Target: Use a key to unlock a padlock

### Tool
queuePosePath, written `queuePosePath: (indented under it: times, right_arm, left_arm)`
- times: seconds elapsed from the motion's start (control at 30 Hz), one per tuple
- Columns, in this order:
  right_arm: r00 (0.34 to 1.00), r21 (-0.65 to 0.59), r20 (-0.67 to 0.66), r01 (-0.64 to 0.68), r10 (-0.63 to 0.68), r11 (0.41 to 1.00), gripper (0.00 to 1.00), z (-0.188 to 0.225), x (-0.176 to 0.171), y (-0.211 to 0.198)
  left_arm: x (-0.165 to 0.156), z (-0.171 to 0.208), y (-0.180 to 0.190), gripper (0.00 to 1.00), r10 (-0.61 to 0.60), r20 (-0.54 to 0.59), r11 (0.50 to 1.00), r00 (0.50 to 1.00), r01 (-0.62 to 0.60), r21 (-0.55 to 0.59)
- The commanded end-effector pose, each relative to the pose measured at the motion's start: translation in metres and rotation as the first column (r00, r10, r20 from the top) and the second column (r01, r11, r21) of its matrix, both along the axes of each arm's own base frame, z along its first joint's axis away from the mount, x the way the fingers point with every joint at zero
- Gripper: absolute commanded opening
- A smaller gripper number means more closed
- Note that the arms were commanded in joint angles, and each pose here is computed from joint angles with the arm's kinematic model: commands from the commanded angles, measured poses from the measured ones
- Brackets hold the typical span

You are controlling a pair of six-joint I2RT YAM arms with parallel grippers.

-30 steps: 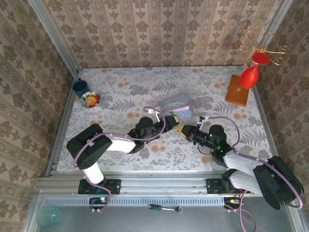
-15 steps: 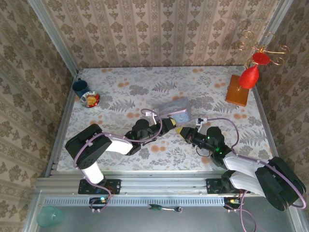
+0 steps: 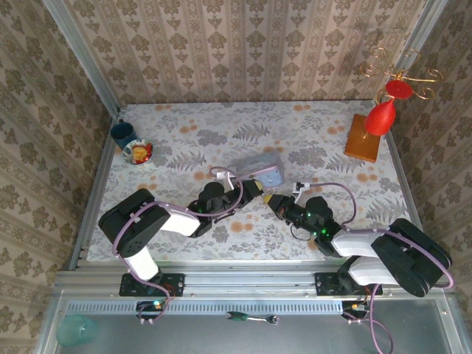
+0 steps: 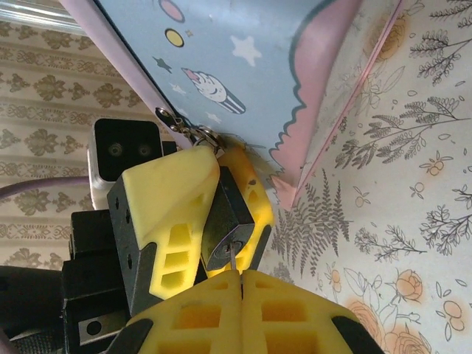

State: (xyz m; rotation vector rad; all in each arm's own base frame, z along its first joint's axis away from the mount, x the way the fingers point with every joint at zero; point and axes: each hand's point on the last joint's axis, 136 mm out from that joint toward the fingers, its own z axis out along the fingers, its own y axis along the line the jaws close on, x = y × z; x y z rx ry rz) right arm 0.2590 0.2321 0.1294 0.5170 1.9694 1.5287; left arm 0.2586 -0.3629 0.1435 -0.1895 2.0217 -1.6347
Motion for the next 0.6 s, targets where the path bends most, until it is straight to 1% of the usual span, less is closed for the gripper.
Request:
queuePosePath:
  times: [0.0, 0.17, 0.2, 0.37, 0.57]
  right_arm:
    - [1.000, 0.031, -0.001, 0.016, -0.016, 0.999, 0.00, 0.002, 0.003, 0.000]
    - [1.000, 0.062, 0.012, -0.022, 0.021, 0.998, 0.00, 0.010, 0.005, 0.013]
    - [1.000, 0.053, -0.011, -0.022, 0.022, 0.998, 0.00, 0.000, 0.005, 0.014]
    - [0.999, 0.063, -0.026, -0.046, 0.048, 0.997, 0.00, -0.005, 0.005, 0.021]
    - [0.999, 0.068, -0.024, -0.034, 0.036, 0.997, 0.00, -0.010, 0.008, 0.019]
  left_arm:
    - [0.014, 0.083, 0.012, 0.00, 0.101, 0.152, 0.975, 0.983, -0.067, -0.212]
    - [0.019, 0.088, 0.019, 0.00, 0.142, 0.147, 0.967, 0.979, -0.105, -0.231]
    - [0.021, 0.089, 0.020, 0.00, 0.148, 0.148, 0.966, 0.978, -0.110, -0.234]
    - [0.032, 0.096, 0.029, 0.00, 0.190, 0.146, 0.955, 0.971, -0.148, -0.258]
    - [0.033, 0.113, 0.033, 0.00, 0.197, 0.160, 0.945, 0.967, -0.144, -0.293]
